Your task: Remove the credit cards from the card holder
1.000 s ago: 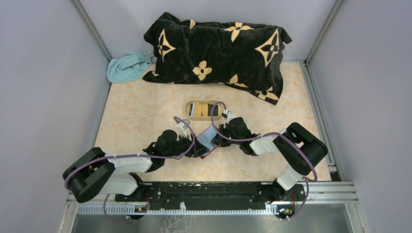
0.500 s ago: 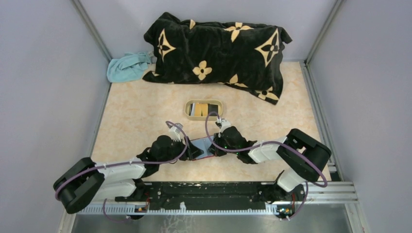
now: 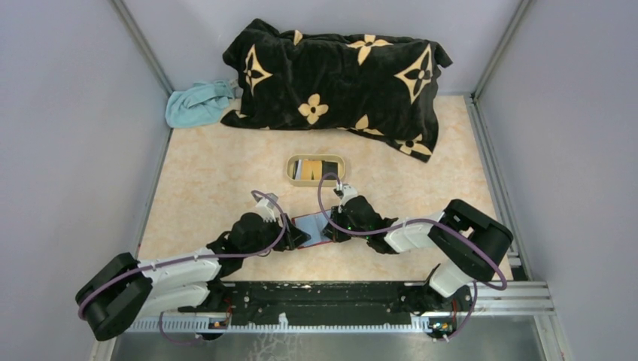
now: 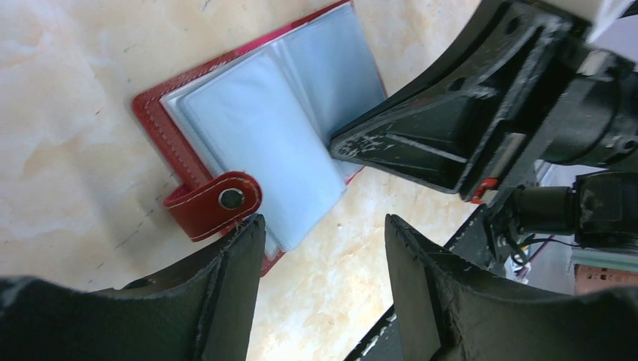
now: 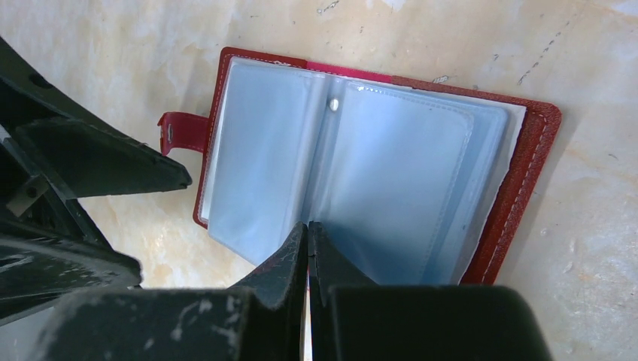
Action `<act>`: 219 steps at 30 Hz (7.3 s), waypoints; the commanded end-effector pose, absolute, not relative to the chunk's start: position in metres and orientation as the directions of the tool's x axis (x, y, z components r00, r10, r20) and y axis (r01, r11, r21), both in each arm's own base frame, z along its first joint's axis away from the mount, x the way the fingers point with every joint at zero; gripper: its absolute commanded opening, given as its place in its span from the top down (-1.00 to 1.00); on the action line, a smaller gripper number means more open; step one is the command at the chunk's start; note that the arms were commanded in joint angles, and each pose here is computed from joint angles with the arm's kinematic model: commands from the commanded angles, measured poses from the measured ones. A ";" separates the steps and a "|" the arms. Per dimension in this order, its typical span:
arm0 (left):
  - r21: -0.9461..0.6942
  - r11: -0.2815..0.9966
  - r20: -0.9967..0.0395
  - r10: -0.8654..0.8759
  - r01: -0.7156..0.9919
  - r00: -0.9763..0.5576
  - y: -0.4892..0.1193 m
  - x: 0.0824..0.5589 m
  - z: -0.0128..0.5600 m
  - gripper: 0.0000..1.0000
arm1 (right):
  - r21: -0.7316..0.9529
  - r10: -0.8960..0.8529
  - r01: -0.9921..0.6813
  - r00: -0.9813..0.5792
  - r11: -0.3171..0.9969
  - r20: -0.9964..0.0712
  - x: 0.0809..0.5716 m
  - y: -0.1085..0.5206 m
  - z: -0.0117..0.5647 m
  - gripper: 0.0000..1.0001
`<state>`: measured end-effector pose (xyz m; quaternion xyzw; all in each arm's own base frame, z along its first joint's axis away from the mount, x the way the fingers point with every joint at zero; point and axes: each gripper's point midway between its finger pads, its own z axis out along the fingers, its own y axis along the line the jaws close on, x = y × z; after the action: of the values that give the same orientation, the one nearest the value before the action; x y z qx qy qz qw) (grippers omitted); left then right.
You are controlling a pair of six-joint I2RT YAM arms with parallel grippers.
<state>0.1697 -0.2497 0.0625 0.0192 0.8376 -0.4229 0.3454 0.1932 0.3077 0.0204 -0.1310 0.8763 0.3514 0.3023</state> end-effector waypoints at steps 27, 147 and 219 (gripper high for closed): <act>-0.713 0.596 -0.590 -0.227 0.369 -0.775 -0.278 0.179 0.071 -0.31 | 0.521 -0.081 -0.428 -0.823 0.739 -0.562 0.173 0.298 -0.004 1.00; -0.756 0.543 -0.567 -0.267 0.365 -0.779 -0.311 0.197 0.051 0.08 | 0.482 -0.012 -0.389 -0.788 0.785 -0.616 0.198 0.266 0.016 1.00; -0.819 0.121 -0.568 -0.299 0.560 -0.767 -0.275 0.173 0.168 0.47 | 0.580 0.184 -0.746 -0.552 0.327 -0.813 0.181 0.303 0.196 1.00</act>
<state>0.1748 -0.2726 0.1635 0.0864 0.6817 -0.6503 0.3240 0.1750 0.2946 0.1547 -0.1882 0.7394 0.5192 0.3852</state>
